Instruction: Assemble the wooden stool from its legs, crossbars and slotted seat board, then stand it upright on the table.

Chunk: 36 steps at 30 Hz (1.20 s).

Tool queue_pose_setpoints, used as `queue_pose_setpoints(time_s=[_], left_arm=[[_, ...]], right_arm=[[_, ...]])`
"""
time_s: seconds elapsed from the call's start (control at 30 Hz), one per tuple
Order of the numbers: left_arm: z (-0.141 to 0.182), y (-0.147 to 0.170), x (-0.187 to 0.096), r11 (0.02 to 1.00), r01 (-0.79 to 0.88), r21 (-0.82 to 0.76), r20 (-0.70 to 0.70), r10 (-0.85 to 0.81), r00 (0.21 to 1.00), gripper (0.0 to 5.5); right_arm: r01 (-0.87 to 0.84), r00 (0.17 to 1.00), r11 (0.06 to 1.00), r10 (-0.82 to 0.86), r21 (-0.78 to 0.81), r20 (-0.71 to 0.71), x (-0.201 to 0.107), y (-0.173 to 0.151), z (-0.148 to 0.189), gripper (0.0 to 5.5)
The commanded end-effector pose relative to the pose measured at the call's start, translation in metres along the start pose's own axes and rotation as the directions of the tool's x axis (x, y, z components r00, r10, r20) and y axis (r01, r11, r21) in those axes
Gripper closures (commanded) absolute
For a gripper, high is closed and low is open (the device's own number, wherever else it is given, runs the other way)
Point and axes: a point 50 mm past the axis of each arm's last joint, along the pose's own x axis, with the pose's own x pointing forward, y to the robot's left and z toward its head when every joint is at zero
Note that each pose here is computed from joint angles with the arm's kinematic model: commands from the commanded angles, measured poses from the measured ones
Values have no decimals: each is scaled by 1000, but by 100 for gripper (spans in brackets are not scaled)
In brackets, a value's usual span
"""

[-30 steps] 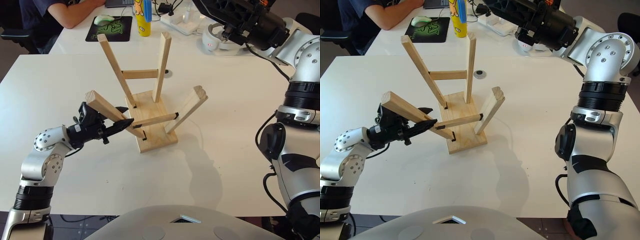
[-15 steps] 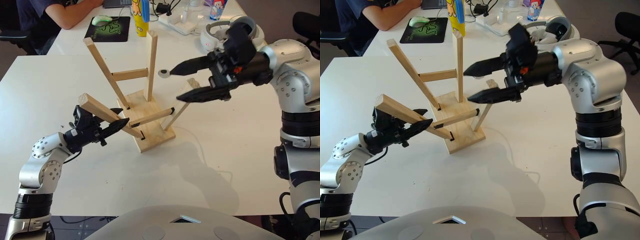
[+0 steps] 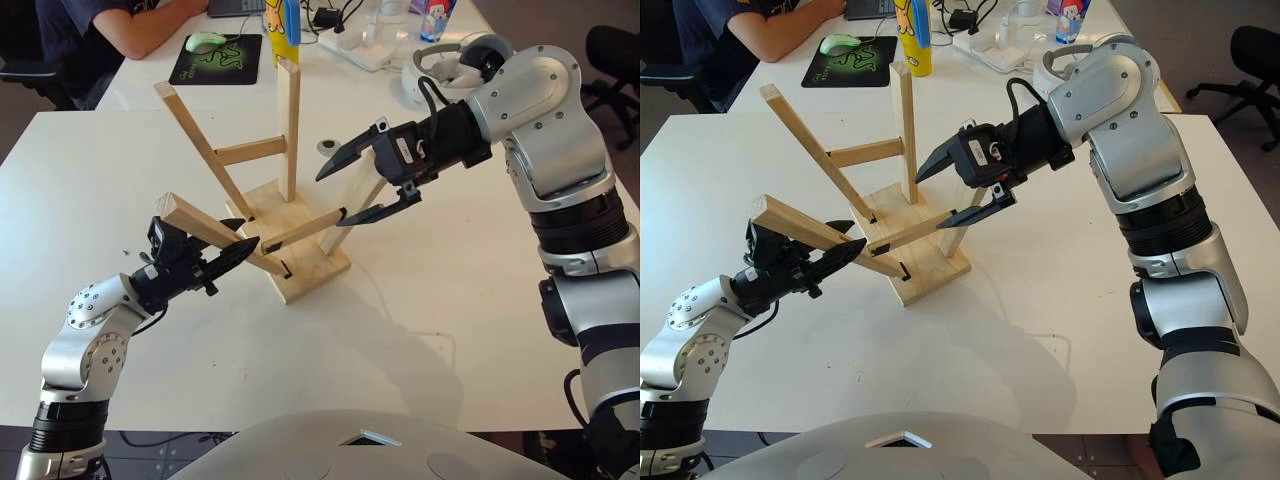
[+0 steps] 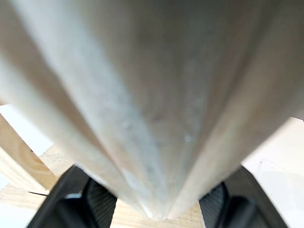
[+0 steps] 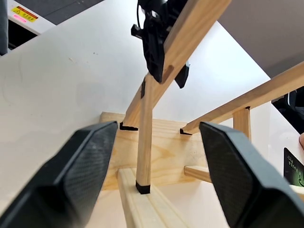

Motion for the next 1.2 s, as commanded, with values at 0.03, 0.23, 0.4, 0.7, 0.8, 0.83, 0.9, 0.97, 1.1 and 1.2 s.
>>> queue_pose_setpoints(time_s=[0.03,0.23,0.4,0.7,0.8,0.83,0.9,0.97,1.1,1.2], left_arm=[[-18,-7,-3,999,-5,-47,-89,1,996,347],[-10,-18,2,998,58,12,-107,-56,993,347],[-2,-20,0,997,53,55,-98,-47,994,347],[-19,-33,-4,1000,14,-27,-75,-16,997,347],[-22,-48,4,999,27,-35,-47,-29,999,347],[-23,-51,6,999,27,-35,-35,-28,999,347],[-21,-55,10,1000,22,-16,-15,-22,1000,347],[-17,-55,14,1000,17,11,-3,-17,1000,347],[-10,-54,16,997,25,71,-7,-25,1000,347],[-3,-57,20,989,76,126,-26,-74,997,347]], right_arm=[[-46,999,991,49,123,-20,11,5,-22,230],[-55,998,987,55,152,1,11,3,-20,230],[-68,998,983,69,172,0,10,6,-21,230],[-75,996,977,81,197,-26,5,7,-30,230],[-66,996,976,78,209,-49,0,4,-36,230],[-65,995,975,79,212,-57,-1,2,-38,230],[-68,994,974,85,214,-72,-3,0,-41,230],[-73,993,974,92,216,-79,-3,-1,-43,230],[-81,991,973,101,215,-85,-4,-1,-45,230],[-86,991,972,107,218,-86,-5,0,-45,230]])
